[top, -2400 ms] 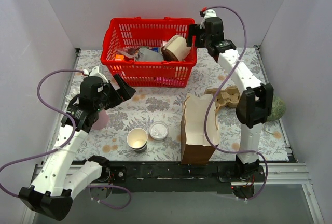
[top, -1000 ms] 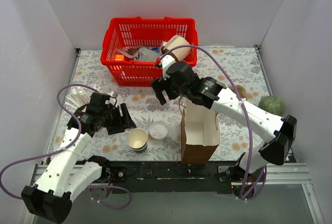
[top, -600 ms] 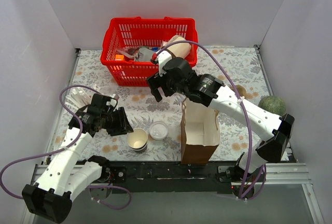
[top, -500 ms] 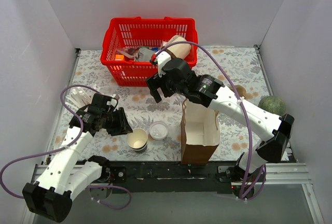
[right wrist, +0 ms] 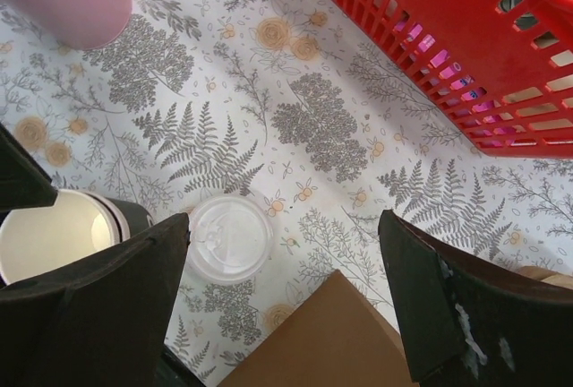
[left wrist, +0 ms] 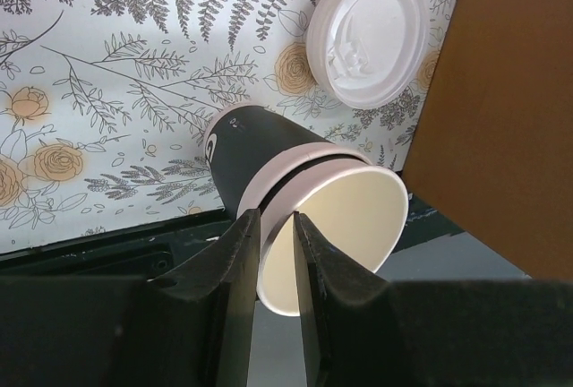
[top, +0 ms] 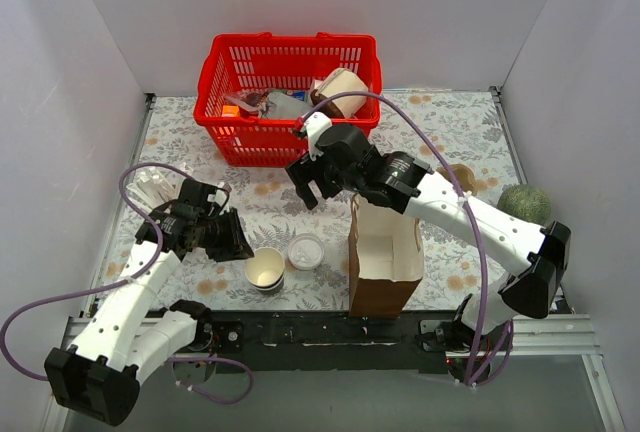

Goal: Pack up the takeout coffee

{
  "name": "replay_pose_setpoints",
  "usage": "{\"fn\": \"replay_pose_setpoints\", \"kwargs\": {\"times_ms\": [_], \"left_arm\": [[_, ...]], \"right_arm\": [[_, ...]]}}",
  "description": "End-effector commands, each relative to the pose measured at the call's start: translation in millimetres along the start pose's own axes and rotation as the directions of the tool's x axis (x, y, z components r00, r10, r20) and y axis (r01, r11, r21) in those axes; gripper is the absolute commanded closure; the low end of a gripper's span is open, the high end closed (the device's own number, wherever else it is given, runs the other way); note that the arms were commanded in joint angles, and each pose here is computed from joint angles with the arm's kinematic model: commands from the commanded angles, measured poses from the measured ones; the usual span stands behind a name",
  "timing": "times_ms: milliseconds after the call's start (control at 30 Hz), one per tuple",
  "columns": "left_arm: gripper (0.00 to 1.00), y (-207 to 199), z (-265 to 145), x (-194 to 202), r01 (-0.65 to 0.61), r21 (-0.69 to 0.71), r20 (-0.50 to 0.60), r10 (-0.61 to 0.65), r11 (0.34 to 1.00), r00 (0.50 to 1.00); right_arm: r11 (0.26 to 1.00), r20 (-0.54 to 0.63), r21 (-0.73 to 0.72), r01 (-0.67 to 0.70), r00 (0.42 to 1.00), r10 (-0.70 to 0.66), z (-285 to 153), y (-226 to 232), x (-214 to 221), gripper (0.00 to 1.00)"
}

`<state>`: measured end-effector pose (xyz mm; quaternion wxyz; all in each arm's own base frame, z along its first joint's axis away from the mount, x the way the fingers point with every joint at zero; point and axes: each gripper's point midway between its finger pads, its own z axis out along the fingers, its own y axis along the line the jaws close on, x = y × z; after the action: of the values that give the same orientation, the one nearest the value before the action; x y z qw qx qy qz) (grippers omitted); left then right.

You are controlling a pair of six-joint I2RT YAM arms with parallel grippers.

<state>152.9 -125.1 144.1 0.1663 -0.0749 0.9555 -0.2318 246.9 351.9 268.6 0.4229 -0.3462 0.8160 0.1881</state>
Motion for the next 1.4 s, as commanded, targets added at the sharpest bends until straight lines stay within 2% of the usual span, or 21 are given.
{"fn": "replay_pose_setpoints", "kwargs": {"times_ms": [0,167,300,333,533,733,800,867,1000,1133,1267,1367], "left_arm": [[0.79,1.7,-1.1,0.1,-0.015,-0.018,-0.007,0.014,1.000,1.000],[0.84,4.1,-1.1,1.1,0.001,-0.040,-0.015,-0.002,0.999,1.000],[0.94,-1.4,-4.3,2.2,-0.003,-0.015,-0.025,0.002,1.000,1.000],[1.00,-0.2,-5.5,1.2,0.001,-0.026,-0.020,-0.001,1.000,1.000],[1.00,-10.9,-20.5,-9.3,-0.003,0.000,0.037,0.003,1.000,0.999],[1.00,-22.6,-35.2,-19.2,-0.005,0.030,0.086,0.003,1.000,0.996],[1.00,-14.3,-34.2,-23.1,0.022,-0.019,0.109,-0.019,1.000,0.994],[1.00,-4.8,-33.9,-29.5,0.081,-0.075,0.151,-0.069,0.994,0.986],[1.00,3.4,-37.9,-40.4,0.182,-0.103,0.248,-0.152,0.978,0.957],[1.00,2.7,-38.7,-47.0,0.238,-0.073,0.305,-0.206,0.969,0.930],[1.00,12.5,-33.2,-54.3,0.326,-0.068,0.375,-0.278,0.943,0.884],[1.00,8.5,-30.5,-56.0,0.370,-0.002,0.399,-0.339,0.929,0.852]], "right_arm": [[0.997,0.070,-0.075,0.007,0.998,-0.002,-20.2,11.1,-15.8,0.06],[0.991,0.084,-0.134,0.030,0.996,-0.019,-26.8,19.3,-11.3,0.06],[0.989,0.107,-0.145,0.040,0.994,-0.024,-31.4,19.6,-9.6,0.06],[0.989,0.115,-0.145,0.043,0.993,-0.026,-33.6,19.2,-10.3,0.06],[0.985,0.134,-0.158,0.069,0.990,-0.048,-34.4,20.1,-4.6,0.06],[0.955,0.126,-0.287,0.069,0.991,-0.033,-29.0,45.0,-0.1,0.06],[0.948,0.112,-0.319,0.008,0.993,0.029,-26.9,52.7,-5.0,0.07],[0.940,0.046,-0.335,-0.069,0.995,0.090,-14.2,60.4,2.5,0.08],[0.939,-0.046,-0.261,-0.223,0.975,0.219,15.3,59.2,14.2,0.09],[0.950,-0.099,-0.128,-0.286,0.956,0.275,47.3,45.9,30.6,0.12],[0.932,-0.122,-0.172,-0.318,0.946,0.300,63.3,58.1,37.1,0.14],[0.923,-0.131,-0.177,-0.342,0.938,0.322,71.8,61.9,38.9,0.15]]}}
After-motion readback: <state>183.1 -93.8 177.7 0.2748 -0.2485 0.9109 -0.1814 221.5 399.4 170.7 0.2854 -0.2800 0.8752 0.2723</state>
